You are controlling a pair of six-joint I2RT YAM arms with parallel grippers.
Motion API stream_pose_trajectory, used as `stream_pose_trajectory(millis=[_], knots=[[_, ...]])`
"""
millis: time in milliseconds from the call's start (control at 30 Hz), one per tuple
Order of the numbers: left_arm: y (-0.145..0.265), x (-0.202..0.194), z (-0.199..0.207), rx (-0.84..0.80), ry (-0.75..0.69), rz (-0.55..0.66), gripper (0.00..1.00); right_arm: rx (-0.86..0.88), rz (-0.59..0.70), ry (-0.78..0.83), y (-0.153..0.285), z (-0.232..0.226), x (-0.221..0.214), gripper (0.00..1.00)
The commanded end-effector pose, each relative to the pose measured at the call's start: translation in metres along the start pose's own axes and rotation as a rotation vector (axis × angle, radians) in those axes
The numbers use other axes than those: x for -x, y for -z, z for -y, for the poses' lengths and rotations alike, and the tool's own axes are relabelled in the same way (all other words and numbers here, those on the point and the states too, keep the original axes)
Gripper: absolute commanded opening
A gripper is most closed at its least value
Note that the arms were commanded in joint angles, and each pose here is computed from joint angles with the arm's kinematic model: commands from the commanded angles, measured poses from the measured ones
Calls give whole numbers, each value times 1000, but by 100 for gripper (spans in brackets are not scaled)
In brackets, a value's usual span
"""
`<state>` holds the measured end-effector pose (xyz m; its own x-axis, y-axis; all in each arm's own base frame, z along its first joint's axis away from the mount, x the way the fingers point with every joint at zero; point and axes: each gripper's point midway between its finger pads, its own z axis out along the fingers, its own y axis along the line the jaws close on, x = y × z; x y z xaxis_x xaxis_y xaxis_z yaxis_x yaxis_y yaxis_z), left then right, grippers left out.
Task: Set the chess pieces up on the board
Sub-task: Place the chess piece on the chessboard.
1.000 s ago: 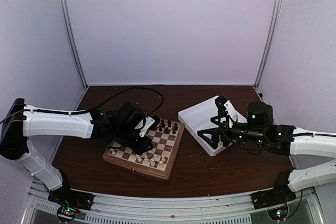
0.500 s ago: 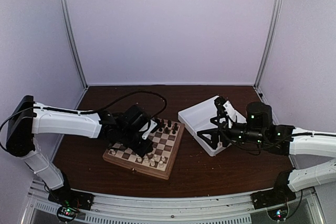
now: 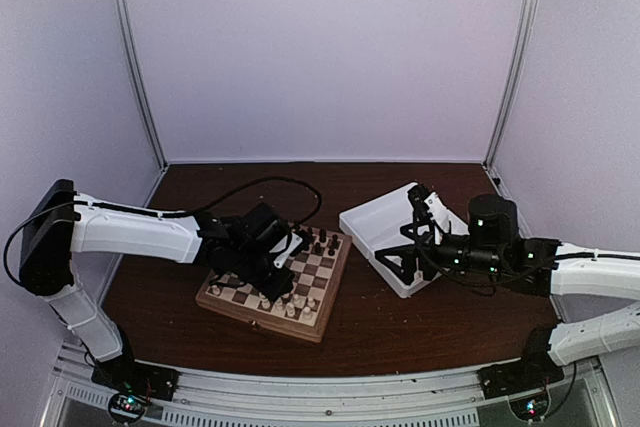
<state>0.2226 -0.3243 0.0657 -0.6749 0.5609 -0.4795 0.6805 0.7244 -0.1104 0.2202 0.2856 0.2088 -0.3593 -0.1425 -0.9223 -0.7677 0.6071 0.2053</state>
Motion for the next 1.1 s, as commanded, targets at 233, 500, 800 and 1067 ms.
stream_pose_trajectory(millis=[233, 500, 800, 1067], knots=[[-2, 9, 0, -4, 12, 7, 8, -17, 2, -2, -2, 2, 2, 100], [-5, 7, 0, -5, 13, -8, 16, -16, 2, -5, -2, 2, 2, 100], [-2, 10, 0, -2, 14, -11, 24, -17, -3, -6, -3, 2, 2, 100], [21, 26, 1, 4, 8, 23, 37, -136, -76, -50, -2, 21, -1, 100]])
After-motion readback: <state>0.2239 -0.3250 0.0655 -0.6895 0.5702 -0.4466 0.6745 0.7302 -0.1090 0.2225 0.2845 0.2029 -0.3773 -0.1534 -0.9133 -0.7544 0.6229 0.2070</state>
